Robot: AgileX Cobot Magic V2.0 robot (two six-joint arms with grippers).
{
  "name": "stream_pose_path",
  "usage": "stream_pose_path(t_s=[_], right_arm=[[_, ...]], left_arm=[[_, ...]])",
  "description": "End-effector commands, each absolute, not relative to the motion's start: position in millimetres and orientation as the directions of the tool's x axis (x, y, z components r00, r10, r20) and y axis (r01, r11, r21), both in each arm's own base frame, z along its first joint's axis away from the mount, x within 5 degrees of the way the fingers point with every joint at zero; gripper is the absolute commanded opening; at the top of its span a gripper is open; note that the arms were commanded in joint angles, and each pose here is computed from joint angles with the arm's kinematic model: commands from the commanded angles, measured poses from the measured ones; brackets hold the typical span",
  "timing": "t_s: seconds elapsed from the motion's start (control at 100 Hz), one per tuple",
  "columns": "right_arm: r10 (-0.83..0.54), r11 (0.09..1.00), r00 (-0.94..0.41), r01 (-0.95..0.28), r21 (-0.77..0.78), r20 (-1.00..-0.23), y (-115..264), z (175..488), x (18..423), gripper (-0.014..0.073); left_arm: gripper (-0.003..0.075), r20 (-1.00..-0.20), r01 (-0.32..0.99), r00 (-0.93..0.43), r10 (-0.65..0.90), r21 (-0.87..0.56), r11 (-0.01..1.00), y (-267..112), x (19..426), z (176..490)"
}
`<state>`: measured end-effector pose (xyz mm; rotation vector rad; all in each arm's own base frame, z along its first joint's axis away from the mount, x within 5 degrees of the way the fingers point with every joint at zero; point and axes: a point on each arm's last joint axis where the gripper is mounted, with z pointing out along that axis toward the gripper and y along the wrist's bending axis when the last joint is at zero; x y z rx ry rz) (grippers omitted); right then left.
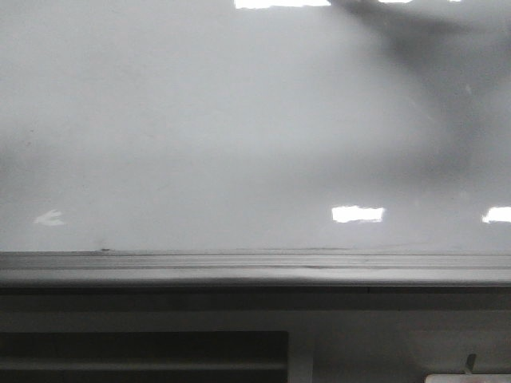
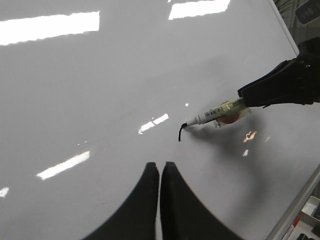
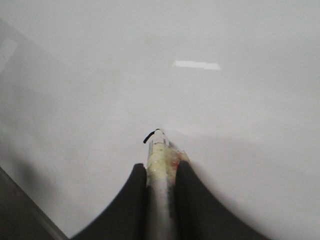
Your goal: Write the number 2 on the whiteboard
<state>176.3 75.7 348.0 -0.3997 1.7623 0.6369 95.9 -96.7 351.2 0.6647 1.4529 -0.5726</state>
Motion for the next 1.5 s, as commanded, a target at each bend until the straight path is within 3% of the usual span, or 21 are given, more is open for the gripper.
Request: stream_pose_path(t_s=[0.0, 0.32, 0.73, 1.239, 1.489], right_arm=[[0.091, 0.849, -0.236, -0.489, 0.199, -0.967, 65.4, 354.9, 172.2, -0.0063], [0.075, 0.827, -0.338, -0.504, 0.248, -0.938, 65.4, 323.6, 150.2, -0.0063], [0.080, 0.745, -0.475, -0.556, 0.369, -0.877, 83.4, 302.0, 170.3, -0.0063], [0.046, 0.874, -0.400, -0.428, 0.231, -0.915, 58.0, 313.9, 132.2, -0.0062], [0.082, 0.816, -0.402, -0.499, 0.293, -0.912, 61.0, 328.5, 106.2, -0.0062]], left_arm=[[-0.0020, -0.995, 0.681, 0.097, -0.034, 0.041, 0.732, -92.9, 97.7, 366.8], [-0.0020, -0.995, 0.680, 0.098, -0.035, 0.041, 0.732, -92.9, 97.7, 367.0], [-0.0020, -0.995, 0.680, 0.098, -0.035, 0.041, 0.732, -92.9, 97.7, 367.0], [-0.0020, -0.995, 0.680, 0.098, -0.035, 0.041, 0.732, -92.9, 97.7, 367.0], [-0.0020, -0.995, 0.681, 0.084, -0.049, 0.021, 0.732, -92.8, 97.8, 366.9]])
